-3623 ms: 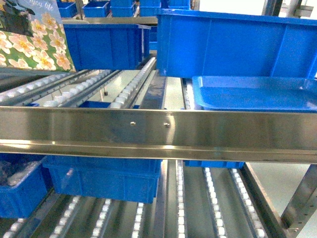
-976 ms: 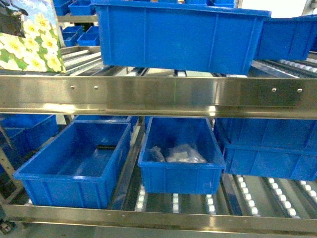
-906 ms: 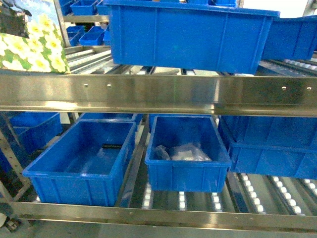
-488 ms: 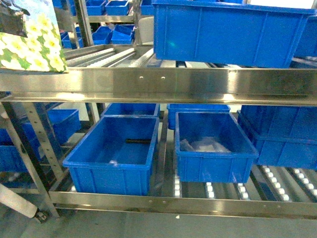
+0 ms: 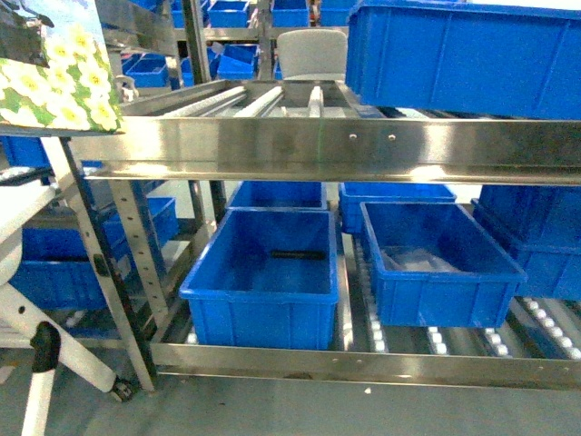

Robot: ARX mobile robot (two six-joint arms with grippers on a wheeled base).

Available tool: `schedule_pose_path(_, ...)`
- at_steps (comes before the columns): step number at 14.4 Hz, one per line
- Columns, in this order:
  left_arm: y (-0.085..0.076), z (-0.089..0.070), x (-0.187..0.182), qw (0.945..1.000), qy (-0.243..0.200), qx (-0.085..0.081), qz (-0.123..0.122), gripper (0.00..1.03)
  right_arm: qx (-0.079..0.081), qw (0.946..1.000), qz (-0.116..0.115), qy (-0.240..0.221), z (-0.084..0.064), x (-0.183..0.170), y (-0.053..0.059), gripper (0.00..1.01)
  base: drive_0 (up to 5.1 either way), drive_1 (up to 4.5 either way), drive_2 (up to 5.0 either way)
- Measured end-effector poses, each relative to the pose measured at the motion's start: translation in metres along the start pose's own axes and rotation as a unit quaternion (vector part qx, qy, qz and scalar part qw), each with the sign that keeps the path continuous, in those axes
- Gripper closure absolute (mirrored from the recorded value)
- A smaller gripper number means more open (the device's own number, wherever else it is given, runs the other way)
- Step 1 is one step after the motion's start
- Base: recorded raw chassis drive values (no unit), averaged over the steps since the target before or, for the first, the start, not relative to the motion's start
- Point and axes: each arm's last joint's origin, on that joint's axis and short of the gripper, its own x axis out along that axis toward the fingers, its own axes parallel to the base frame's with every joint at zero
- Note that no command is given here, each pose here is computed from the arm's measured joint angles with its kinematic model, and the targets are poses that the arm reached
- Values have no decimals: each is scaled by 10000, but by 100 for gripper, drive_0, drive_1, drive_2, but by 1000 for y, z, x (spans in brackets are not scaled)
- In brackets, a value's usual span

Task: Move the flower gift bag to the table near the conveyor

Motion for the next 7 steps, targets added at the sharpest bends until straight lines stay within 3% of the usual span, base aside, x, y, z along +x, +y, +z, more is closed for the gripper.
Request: schedule_pose_path(7,0,0,0,10000,-1,0,-4,101,0,10000,-2,0,0,0,0,99,-503,242,242)
